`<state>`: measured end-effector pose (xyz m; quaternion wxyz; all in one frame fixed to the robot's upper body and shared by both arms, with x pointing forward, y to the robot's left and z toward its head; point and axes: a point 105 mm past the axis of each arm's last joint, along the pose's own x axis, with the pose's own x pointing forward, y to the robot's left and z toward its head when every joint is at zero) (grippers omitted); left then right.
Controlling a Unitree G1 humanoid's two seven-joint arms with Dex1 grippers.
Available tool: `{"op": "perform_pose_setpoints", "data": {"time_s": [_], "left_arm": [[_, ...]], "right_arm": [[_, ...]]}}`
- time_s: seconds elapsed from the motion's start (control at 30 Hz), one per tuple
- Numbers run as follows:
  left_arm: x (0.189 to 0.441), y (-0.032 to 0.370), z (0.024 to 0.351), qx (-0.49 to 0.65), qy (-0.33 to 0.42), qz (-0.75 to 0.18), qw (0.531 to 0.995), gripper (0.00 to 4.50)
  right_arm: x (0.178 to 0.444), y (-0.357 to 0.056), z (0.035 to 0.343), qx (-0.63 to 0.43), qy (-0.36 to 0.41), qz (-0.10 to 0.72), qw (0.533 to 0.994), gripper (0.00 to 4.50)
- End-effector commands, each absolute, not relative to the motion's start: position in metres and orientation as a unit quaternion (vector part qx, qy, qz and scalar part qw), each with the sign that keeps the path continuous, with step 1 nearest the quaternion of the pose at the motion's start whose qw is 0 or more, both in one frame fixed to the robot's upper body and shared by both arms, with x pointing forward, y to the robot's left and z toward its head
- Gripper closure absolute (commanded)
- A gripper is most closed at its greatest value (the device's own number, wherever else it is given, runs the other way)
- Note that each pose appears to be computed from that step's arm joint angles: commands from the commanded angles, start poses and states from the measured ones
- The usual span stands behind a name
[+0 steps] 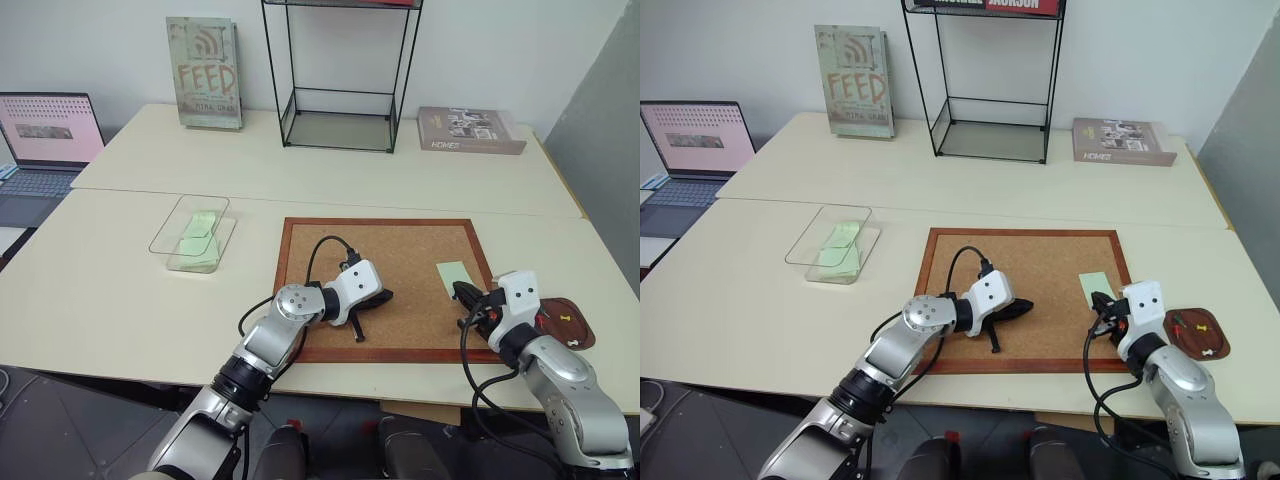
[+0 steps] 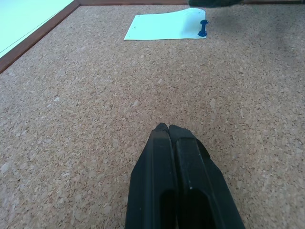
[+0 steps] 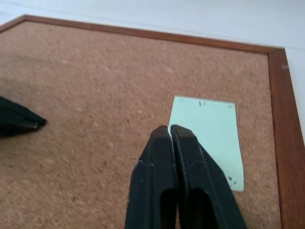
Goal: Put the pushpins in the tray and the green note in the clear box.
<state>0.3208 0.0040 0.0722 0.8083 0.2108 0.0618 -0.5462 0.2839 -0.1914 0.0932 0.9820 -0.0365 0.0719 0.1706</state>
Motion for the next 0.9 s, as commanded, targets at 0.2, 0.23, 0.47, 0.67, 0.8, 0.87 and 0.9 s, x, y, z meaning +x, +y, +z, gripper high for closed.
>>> {"op": "perform_pose_setpoints", "data": {"time_s": [0.2, 0.23, 0.47, 0.67, 0.8, 0.87, 0.9], "left_arm": [[0.32, 0.01, 0.051, 0.222, 0.105, -0.537, 0.807, 4.5], [0.321, 0.01, 0.051, 0.222, 0.105, -0.536, 0.807, 4.5], [0.32, 0.01, 0.05, 0.223, 0.106, -0.536, 0.807, 4.5], [0.32, 0.011, 0.05, 0.224, 0.106, -0.536, 0.807, 4.5], [0.32, 0.011, 0.05, 0.225, 0.106, -0.536, 0.807, 4.5], [0.32, 0.011, 0.05, 0.224, 0.106, -0.536, 0.807, 4.5], [0.32, 0.011, 0.05, 0.224, 0.106, -0.536, 0.807, 4.5]], "right_arm": [[0.281, -0.192, 0.088, -0.058, 0.086, 0.168, 0.98, 3.04], [0.282, -0.192, 0.087, -0.058, 0.089, 0.169, 0.98, 3.04], [0.283, -0.19, 0.081, -0.06, 0.1, 0.169, 0.979, 3.04], [0.286, -0.196, 0.083, -0.055, 0.091, 0.155, 0.982, 3.33], [0.287, -0.199, 0.086, -0.047, 0.086, 0.147, 0.984, 4.04], [0.288, -0.2, 0.087, -0.045, 0.083, 0.146, 0.985, 4.38], [0.288, -0.2, 0.087, -0.044, 0.082, 0.146, 0.985, 4.48]]}}
